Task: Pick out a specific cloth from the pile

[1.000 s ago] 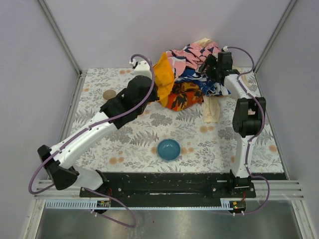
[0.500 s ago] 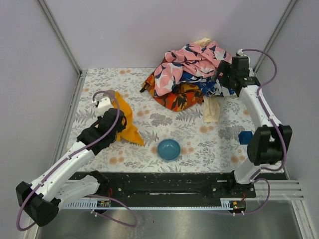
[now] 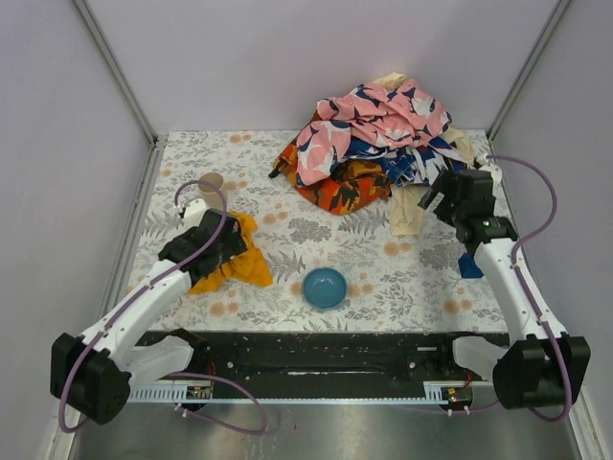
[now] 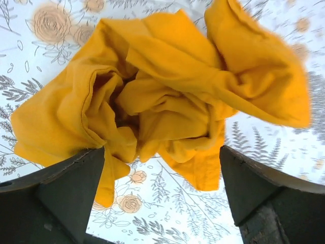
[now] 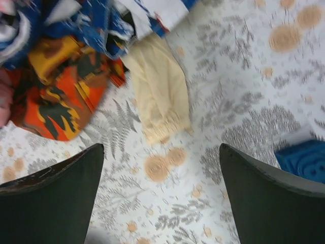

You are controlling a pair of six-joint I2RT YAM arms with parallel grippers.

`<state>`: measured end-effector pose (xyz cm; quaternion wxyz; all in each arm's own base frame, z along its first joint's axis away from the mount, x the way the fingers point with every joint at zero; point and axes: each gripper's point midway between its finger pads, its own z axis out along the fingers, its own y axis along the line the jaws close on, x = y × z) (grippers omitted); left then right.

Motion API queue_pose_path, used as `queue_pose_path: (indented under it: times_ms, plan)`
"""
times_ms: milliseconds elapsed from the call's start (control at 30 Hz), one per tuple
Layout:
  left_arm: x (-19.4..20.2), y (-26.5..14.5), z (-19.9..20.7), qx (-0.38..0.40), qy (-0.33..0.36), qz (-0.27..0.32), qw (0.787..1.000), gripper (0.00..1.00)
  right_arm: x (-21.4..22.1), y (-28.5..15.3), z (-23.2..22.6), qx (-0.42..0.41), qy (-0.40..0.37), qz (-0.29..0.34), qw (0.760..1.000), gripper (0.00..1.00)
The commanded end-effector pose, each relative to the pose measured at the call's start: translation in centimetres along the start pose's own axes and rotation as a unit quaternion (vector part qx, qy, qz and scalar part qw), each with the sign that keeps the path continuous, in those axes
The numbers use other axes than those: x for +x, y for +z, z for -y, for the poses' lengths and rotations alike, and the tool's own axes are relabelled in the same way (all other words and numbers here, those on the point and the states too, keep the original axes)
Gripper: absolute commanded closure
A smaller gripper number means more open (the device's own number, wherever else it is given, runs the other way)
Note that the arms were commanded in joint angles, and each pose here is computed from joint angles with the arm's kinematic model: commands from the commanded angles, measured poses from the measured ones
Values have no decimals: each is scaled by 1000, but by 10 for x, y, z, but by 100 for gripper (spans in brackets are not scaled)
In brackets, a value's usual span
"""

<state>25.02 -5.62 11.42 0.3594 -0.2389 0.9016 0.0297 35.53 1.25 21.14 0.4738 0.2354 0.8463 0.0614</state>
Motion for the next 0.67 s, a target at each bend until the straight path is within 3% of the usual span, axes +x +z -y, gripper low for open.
queue_pose_path:
  times_ms: [0,267,633]
  plan:
    - [-41,-41,14,67,-55,55,995,1,0,-18,10,-5,47,46,998,1]
    - [-52,-88,25,213,-85,110,967,1,33,-40,17,-36,57,27,997,1]
    - [-50,-88,33,240,-65,117,961,1,37,-43,12,-71,65,49,994,1]
